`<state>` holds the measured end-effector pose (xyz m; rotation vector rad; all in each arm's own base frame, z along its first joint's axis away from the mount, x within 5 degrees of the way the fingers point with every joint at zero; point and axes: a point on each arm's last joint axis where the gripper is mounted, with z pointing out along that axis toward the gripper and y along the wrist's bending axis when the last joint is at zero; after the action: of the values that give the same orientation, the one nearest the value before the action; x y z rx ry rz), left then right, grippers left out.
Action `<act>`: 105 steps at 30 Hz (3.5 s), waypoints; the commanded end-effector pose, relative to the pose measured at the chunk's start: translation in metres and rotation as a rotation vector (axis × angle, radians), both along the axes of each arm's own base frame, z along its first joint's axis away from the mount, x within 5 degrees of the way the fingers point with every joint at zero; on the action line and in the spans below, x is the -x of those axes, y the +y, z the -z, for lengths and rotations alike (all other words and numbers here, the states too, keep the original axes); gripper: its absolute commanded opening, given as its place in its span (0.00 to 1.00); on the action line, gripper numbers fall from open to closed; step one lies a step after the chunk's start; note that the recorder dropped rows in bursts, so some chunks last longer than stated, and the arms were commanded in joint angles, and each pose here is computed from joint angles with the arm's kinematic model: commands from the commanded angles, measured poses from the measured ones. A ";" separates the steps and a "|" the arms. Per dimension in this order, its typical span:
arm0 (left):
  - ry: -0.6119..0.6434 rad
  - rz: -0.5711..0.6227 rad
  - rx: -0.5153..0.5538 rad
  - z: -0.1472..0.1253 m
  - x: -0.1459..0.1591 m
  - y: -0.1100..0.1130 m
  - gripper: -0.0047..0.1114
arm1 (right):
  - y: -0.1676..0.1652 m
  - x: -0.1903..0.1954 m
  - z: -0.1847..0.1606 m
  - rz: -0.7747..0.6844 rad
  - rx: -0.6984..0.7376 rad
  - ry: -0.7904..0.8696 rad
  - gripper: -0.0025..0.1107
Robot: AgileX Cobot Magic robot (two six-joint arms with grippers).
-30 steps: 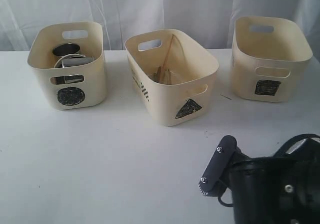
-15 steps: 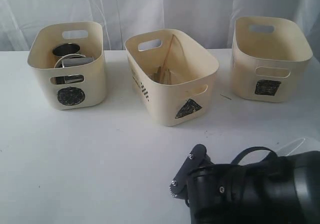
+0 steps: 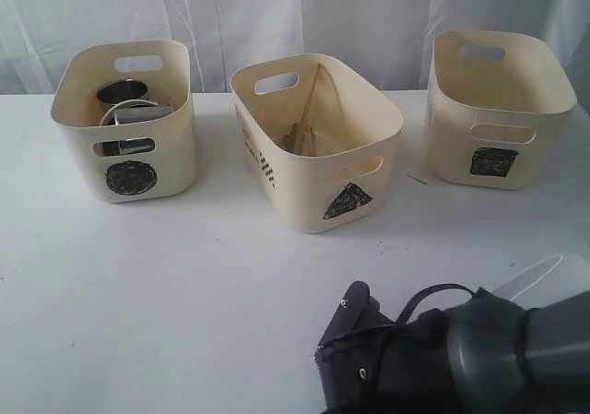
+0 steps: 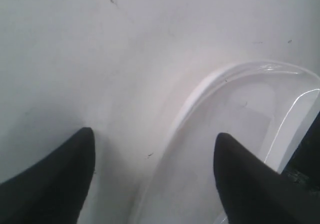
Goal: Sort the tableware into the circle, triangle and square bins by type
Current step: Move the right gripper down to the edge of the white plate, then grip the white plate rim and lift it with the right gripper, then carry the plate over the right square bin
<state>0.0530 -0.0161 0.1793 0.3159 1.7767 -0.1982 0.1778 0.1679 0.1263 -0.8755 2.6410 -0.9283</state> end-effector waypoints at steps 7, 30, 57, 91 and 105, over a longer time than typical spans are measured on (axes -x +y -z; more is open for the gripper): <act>-0.002 -0.002 0.004 0.001 0.000 0.000 0.04 | -0.017 -0.021 0.019 0.053 0.022 -0.001 0.59; -0.002 -0.002 0.004 0.001 0.000 0.000 0.04 | -0.009 -0.014 -0.053 0.097 -0.463 -0.188 0.02; -0.002 -0.002 0.004 0.001 0.000 0.000 0.04 | -0.030 0.014 -0.187 -0.104 -0.731 -0.473 0.02; -0.002 -0.002 0.004 0.001 0.000 0.000 0.04 | -0.026 0.011 -0.289 -0.495 -0.688 -0.800 0.02; -0.002 -0.002 0.004 0.001 0.000 0.000 0.04 | -0.052 -0.039 -0.294 -0.439 -0.670 -0.933 0.02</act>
<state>0.0530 -0.0161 0.1793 0.3159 1.7767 -0.1982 0.2068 0.1191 0.4099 -0.5573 1.7482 -0.1561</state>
